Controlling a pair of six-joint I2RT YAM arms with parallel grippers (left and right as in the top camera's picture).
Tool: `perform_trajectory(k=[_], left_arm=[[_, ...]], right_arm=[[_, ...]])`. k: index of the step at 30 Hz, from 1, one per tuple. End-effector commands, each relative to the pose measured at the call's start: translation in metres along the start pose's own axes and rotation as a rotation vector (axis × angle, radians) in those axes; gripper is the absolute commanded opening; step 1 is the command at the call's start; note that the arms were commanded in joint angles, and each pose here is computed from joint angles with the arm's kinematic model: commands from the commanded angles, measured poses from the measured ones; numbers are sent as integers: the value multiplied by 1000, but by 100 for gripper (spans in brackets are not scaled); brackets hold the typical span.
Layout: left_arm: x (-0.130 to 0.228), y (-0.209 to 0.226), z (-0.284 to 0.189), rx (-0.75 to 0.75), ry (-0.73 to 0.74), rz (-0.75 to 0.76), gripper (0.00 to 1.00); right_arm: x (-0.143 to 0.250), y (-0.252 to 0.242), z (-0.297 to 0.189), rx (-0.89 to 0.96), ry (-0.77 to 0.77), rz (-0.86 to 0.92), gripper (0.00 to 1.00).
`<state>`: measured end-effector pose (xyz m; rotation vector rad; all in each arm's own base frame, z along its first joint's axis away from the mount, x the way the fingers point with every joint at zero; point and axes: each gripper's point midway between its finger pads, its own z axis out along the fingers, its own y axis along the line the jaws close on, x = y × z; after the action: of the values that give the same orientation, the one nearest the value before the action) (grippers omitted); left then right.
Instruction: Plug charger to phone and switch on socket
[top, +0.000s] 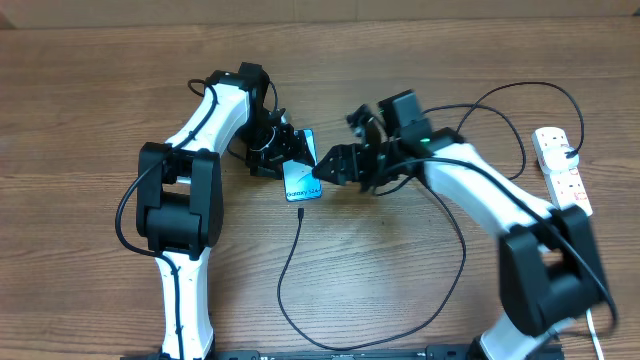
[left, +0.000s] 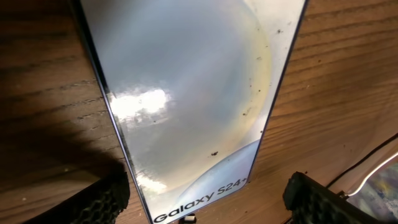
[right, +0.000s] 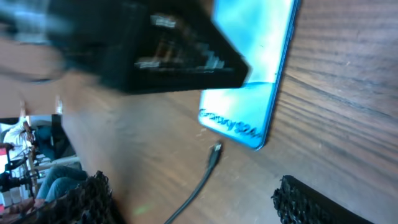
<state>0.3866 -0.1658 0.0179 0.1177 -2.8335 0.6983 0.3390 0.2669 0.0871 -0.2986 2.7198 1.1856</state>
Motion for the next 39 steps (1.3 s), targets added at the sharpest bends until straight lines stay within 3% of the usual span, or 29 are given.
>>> perform_trajectory(k=[1,6,8,18,25,39], left_arm=[[2,6,13,5,30,7,84],[-4,12,13,-33,3,-65,100],[-7,13,12,-53,-14,-99,100],[-30,9,-21,-370,-210,-160,100],[-33,-11,-3,-378,-238,-115,100],[-45,4,9,-430,-258,-102,100]], right_arm=[[2,-22,22,35,23,67,85],[-3,-22,17,45,1,58,95],[-3,-22,16,46,0,60,100],[-1,-23,16,49,9,53,100],[-1,-23,16,49,10,53,100],[-2,-22,18,49,4,42,100]])
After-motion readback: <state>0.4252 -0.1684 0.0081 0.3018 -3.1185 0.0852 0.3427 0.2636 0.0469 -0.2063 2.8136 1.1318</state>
